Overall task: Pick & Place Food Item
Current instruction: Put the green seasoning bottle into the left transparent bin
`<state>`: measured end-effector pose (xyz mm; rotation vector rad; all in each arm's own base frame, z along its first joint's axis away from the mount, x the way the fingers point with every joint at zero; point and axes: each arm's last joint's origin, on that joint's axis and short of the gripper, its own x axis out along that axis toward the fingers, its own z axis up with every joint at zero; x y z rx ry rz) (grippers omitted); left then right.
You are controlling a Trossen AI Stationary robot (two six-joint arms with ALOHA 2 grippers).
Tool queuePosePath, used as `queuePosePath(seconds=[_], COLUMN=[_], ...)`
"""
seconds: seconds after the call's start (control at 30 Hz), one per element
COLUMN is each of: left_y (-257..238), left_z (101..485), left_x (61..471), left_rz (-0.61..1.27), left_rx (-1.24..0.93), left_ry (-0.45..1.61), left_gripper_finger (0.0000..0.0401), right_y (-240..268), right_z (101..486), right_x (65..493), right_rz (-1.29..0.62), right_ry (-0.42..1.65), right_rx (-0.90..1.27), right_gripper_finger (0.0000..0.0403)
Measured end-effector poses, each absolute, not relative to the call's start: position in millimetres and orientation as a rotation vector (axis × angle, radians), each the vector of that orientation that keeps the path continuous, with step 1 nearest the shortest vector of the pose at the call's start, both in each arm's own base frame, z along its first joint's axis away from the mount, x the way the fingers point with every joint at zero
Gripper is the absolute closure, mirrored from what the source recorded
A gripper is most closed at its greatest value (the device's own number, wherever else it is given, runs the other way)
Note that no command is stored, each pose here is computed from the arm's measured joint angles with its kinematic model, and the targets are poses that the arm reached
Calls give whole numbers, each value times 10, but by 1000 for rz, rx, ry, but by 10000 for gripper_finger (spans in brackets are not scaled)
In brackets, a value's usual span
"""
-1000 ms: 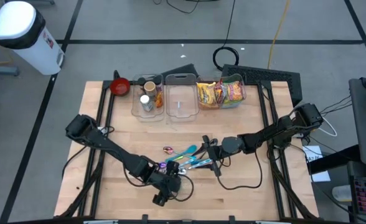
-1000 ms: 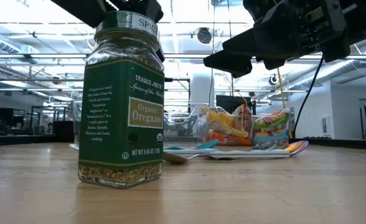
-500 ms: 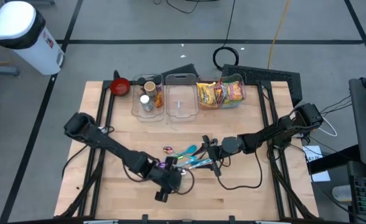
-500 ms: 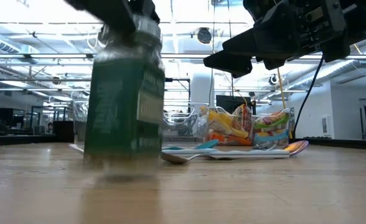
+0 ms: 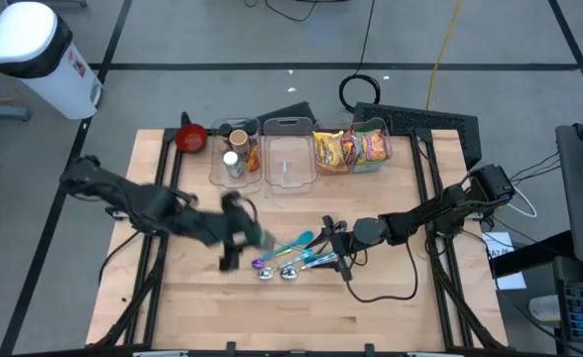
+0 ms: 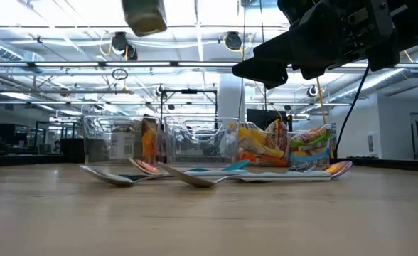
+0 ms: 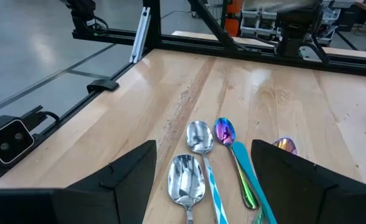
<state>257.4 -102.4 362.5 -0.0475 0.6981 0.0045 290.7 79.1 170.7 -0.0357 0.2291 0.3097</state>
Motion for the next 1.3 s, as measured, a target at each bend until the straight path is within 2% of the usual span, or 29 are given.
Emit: queuePosePath(seconds=[0.27,0.47,0.7,1.0,1.3], left_y=[-385,58,384,678,897], left_z=[3963,3965,3611,3142,2820], left_x=[2052,1799,1547,1501,1545], left_rz=[343,538,705,815,785], left_rx=[-37,-110,-215,-276,-364], left_ry=[618,595,619,648,628], left_gripper_finger=[192,192,192,192,192], right_y=[792,792,792,769,754], right_z=[1709,1709,1709,1710,1710], right_x=[2908,2908,2908,2914,2918], right_rz=[310,310,310,303,300], right_ry=[228,227,228,226,226], right_rx=[-36,-36,-36,-37,-34], right_gripper_finger=[149,149,149,149,149])
